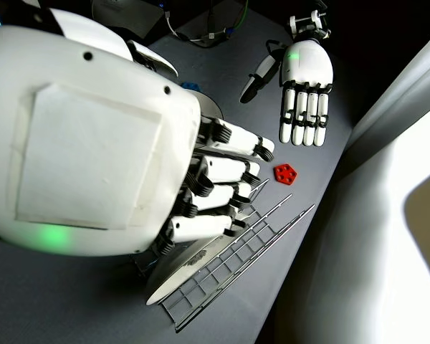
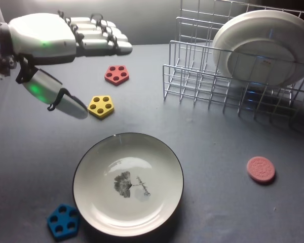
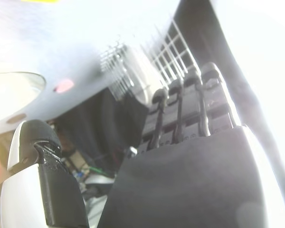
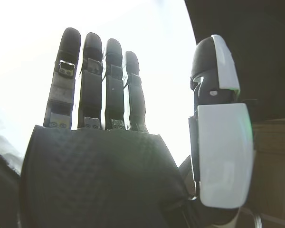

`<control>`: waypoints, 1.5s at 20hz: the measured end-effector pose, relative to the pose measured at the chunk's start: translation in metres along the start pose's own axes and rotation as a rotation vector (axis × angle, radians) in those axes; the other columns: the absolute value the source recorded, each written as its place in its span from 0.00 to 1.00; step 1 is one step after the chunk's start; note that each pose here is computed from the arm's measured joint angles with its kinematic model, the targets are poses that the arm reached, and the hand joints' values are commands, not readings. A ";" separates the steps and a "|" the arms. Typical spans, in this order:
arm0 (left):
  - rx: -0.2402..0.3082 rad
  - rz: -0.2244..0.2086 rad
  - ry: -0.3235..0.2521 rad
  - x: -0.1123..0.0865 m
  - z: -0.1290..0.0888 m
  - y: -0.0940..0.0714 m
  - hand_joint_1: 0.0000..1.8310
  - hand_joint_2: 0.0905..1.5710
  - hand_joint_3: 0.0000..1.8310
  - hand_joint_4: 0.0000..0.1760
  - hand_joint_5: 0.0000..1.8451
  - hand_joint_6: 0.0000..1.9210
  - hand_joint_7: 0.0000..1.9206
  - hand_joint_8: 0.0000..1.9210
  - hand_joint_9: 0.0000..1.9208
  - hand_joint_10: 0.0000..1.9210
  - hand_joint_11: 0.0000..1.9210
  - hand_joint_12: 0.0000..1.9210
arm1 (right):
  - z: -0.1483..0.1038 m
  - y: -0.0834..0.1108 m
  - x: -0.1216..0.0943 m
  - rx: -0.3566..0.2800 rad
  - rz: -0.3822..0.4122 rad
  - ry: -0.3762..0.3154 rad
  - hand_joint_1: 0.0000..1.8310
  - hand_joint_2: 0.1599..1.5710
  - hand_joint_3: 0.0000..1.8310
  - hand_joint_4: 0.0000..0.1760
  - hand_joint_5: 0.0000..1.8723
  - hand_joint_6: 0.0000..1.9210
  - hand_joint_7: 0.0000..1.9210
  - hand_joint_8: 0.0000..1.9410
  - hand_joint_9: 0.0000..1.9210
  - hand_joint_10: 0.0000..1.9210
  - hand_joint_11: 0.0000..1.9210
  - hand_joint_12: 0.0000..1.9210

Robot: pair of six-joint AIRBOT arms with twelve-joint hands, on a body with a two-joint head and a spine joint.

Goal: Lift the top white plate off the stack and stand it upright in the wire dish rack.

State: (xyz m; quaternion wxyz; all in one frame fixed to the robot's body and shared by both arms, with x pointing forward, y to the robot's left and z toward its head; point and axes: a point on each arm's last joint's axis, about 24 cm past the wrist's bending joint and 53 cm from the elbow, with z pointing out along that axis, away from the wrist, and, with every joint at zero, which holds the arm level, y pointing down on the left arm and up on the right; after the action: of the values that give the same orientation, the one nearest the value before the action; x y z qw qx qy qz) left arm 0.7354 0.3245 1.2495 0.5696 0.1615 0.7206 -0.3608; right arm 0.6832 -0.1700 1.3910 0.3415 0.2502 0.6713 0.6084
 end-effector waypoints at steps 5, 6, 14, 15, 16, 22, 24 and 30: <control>0.055 -0.019 -0.046 -0.015 0.001 -0.015 0.20 0.57 0.00 0.00 0.00 0.00 0.00 0.00 0.00 0.00 0.00 0.00 | -0.013 -0.012 0.000 0.022 0.005 0.000 0.49 0.62 0.00 0.00 0.21 0.00 0.24 0.00 0.23 0.00 0.10 0.34; 0.059 -0.027 -0.054 -0.017 0.001 -0.017 0.19 0.57 0.00 0.00 0.00 0.00 0.00 0.00 0.00 0.00 0.00 0.00 | -0.015 -0.012 0.002 0.026 0.008 0.008 0.50 0.62 0.00 0.00 0.21 0.00 0.24 0.00 0.24 0.00 0.10 0.34; 0.097 0.020 0.016 0.003 0.003 -0.044 0.20 0.58 0.00 0.00 0.00 0.00 0.00 0.00 0.00 0.00 0.00 0.00 | -0.030 -0.016 0.019 0.034 0.042 0.065 0.49 0.63 0.00 0.00 0.21 0.01 0.23 0.00 0.22 0.00 0.09 0.34; 0.116 0.017 0.026 0.008 0.006 -0.052 0.20 0.58 0.00 0.00 0.00 0.00 0.00 0.00 0.00 0.00 0.01 0.00 | -0.032 -0.018 0.017 0.034 0.045 0.059 0.47 0.65 0.01 0.00 0.19 0.00 0.21 0.00 0.20 0.00 0.07 0.33; 0.134 0.019 0.040 0.013 0.008 -0.060 0.19 0.58 0.00 0.00 0.00 0.00 0.00 0.00 0.00 0.00 0.01 0.00 | -0.034 -0.020 0.014 0.038 0.043 0.050 0.46 0.65 0.01 0.00 0.19 0.00 0.21 0.00 0.20 0.00 0.06 0.33; 0.185 0.013 0.064 0.024 0.012 -0.083 0.21 0.57 0.00 0.00 0.00 0.00 0.00 0.00 0.00 0.00 0.02 0.01 | -0.039 -0.031 0.023 0.052 0.093 0.078 0.49 0.64 0.00 0.00 0.21 0.00 0.24 0.00 0.22 0.00 0.08 0.37; 0.200 0.007 0.069 0.028 0.013 -0.091 0.21 0.57 0.00 0.00 0.00 0.00 0.00 0.00 0.00 0.00 0.01 0.01 | -0.039 -0.034 0.028 0.052 0.127 0.091 0.49 0.64 0.00 0.00 0.22 0.00 0.24 0.00 0.22 0.00 0.07 0.37; 0.248 -0.007 0.083 0.036 0.018 -0.112 0.20 0.57 0.00 0.00 0.00 0.00 0.00 0.00 0.00 0.00 0.01 0.01 | -0.044 -0.039 0.033 0.046 0.212 0.117 0.49 0.65 0.00 0.00 0.22 0.00 0.23 0.00 0.22 0.00 0.06 0.37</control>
State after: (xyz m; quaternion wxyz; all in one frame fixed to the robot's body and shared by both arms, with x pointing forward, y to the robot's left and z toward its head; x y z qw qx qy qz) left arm 0.6652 0.2287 1.2517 0.5137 0.2429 0.6941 -0.4420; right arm 0.6315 -0.1787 1.3482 0.2295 0.2915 0.6738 0.6390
